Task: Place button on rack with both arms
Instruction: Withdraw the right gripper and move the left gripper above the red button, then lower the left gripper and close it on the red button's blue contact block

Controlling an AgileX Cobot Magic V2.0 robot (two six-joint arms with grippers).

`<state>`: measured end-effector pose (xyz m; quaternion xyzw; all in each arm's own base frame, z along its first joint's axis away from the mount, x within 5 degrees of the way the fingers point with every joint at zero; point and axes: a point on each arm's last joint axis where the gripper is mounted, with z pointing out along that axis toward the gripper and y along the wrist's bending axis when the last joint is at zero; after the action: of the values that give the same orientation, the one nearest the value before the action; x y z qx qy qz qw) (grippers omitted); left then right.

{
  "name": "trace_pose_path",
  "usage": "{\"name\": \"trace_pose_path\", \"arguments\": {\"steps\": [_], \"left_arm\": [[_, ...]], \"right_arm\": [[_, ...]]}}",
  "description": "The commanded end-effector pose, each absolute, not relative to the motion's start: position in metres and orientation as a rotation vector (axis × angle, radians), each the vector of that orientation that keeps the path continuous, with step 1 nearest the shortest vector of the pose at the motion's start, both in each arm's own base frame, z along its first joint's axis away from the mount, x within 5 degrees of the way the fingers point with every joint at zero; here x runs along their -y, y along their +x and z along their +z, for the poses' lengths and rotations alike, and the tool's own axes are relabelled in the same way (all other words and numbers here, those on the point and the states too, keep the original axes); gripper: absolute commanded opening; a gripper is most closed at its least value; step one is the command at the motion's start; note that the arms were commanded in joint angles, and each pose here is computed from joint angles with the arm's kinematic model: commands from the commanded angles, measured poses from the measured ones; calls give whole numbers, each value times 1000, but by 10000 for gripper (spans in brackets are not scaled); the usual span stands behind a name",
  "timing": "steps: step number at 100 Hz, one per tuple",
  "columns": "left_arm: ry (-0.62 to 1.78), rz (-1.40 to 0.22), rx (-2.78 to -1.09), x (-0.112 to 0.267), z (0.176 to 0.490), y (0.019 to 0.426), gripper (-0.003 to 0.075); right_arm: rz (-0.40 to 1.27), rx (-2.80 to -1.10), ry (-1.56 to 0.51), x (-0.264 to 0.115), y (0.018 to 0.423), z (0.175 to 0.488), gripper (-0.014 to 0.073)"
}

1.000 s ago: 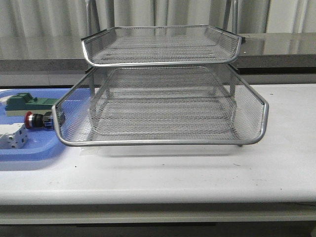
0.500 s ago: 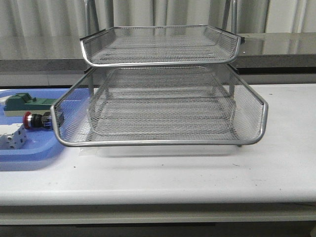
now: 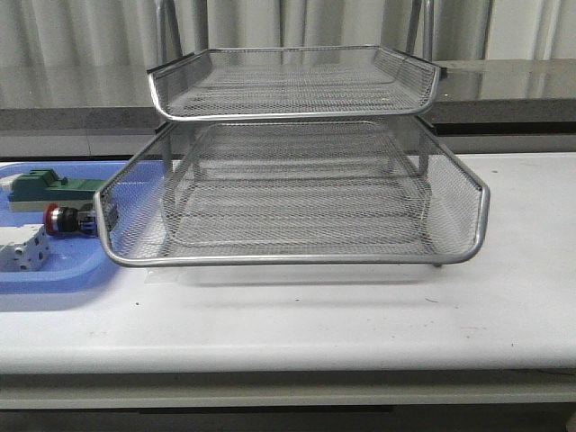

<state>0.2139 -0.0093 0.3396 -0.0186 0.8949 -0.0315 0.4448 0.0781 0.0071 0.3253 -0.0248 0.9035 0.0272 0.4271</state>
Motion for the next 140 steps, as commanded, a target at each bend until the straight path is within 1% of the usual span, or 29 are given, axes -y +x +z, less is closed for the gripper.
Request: {"name": "trace_pose_path", "arguments": {"steps": [1,15,29,34,39,43,45,48,51,53,54,55,56,57,58,60,62,64,65,68,86,100,107,116,128,140], "left_arm": [[-19,-68,-2192,10,353,238,-20],[-11,-62,-2259,11,347,269,-20],[9,-56,-2283,12,344,286,-14],[24,-49,-2288,12,344,288,11],[49,-39,-2291,12,345,288,60],[71,-29,-2295,12,346,288,120],[84,-23,-2294,12,346,288,171],[95,-18,-2296,12,347,288,215],[98,-17,-2299,12,348,288,300],[99,-18,-2303,12,348,288,337],[99,-18,-2305,12,348,288,376],[100,-16,-2307,12,348,287,395],[100,-15,-2307,12,348,287,437],[101,-14,-2307,12,348,287,458],[101,-14,-2307,12,348,287,499],[101,-14,-2309,12,348,287,540],[101,-14,-2309,12,348,287,615],[101,-14,-2309,12,348,287,648],[101,-14,-2309,12,348,287,677],[101,-14,-2311,12,347,288,723],[99,-15,-2297,12,348,289,639],[84,-36,-2251,13,351,292,598],[85,-32,-2199,13,355,295,596],[159,4,-2164,13,360,300,596],[266,36,-2178,15,364,316,596],[430,59,-2220,19,363,339,596]], "right_arm": [[50,-2163,-59,-6,81,340,-68],[50,-2163,-59,-6,81,340,-68],[50,-2163,-59,-6,81,340,-68],[50,-2163,-59,-6,81,340,-68],[50,-2163,-59,-6,81,340,-68],[50,-2163,-59,-6,81,340,-68],[50,-2163,-59,-6,81,340,-68],[50,-2163,-59,-6,81,340,-68],[50,-2163,-59,-6,81,340,-68],[50,-2163,-59,-6,81,340,-68],[50,-2163,-59,-6,81,340,-68],[50,-2163,-59,-6,81,340,-68],[50,-2163,-59,-6,81,340,-68],[50,-2163,-59,-6,81,340,-68],[50,-2163,-59,-6,81,340,-68],[50,-2163,-59,-6,81,340,-68],[50,-2163,-59,-6,81,340,-68],[50,-2163,-59,-6,81,340,-68],[50,-2163,-59,-6,81,340,-68],[50,-2163,-59,-6,81,340,-68],[50,-2163,-59,-6,81,340,-68],[50,-2163,-59,-6,81,340,-68],[50,-2163,-59,-6,81,340,-68],[50,-2163,-59,-6,81,340,-68],[50,-2163,-59,-6,81,340,-68],[50,-2163,-59,-6,81,340,-68]]}}
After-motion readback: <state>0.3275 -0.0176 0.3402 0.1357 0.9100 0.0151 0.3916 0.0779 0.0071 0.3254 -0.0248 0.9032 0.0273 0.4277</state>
